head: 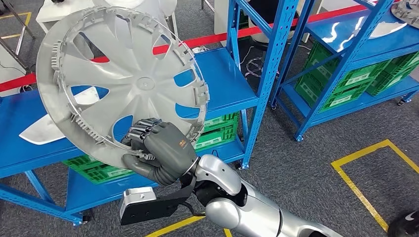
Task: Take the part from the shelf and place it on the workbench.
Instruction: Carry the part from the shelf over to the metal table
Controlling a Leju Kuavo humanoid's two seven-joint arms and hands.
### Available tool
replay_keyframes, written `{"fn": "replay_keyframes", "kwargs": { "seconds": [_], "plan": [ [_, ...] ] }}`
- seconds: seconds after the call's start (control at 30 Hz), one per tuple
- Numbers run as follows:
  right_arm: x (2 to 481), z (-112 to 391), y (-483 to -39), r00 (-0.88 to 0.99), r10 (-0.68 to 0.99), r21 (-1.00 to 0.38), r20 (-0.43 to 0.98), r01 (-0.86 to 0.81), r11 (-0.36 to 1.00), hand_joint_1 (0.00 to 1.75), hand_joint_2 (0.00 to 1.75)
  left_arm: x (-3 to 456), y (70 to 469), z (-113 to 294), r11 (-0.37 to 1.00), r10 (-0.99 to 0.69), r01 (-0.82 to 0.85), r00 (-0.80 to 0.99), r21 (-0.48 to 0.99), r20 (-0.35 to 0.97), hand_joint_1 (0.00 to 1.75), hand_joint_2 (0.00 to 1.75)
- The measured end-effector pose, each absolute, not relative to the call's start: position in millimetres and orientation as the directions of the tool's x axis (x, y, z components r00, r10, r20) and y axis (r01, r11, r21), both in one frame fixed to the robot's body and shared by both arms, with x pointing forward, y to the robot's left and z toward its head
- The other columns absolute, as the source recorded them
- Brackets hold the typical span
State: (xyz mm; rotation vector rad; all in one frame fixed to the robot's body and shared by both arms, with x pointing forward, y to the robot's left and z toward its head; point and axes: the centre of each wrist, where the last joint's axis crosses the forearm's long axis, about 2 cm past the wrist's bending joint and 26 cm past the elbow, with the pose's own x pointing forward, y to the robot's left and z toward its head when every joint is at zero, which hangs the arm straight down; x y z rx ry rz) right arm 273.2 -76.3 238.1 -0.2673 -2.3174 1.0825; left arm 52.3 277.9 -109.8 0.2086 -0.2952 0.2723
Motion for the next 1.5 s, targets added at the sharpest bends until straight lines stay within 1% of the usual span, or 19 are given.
{"fn": "replay_keyframes", "kwargs": {
  "seconds": [0.2,0.8,1.13,1.5],
  "plan": [
    [274,243,-78,-0.826,0.394,-0.751,0.403,-0.053,0.658,1.75,1.75,51,277,-110,0.942,0.231,-0.293,0.92,0.166,0.316,0.0,1.75],
    [278,235,-91,-0.807,0.423,-0.734,0.412,-0.019,0.679,1.75,1.75,50,281,-110,0.949,0.206,-0.268,0.926,0.166,0.317,0.0,1.75],
    [286,237,-99,-0.795,0.435,-0.714,0.423,0.003,0.701,1.75,1.75,59,285,-109,0.956,0.178,-0.241,0.93,0.167,0.32,0.0,1.75],
    [284,223,-112,-0.775,0.466,-0.711,0.428,0.03,0.703,1.75,1.75,61,284,-109,0.964,0.142,-0.204,0.937,0.171,0.318,0.0,1.75]
  ]
}}
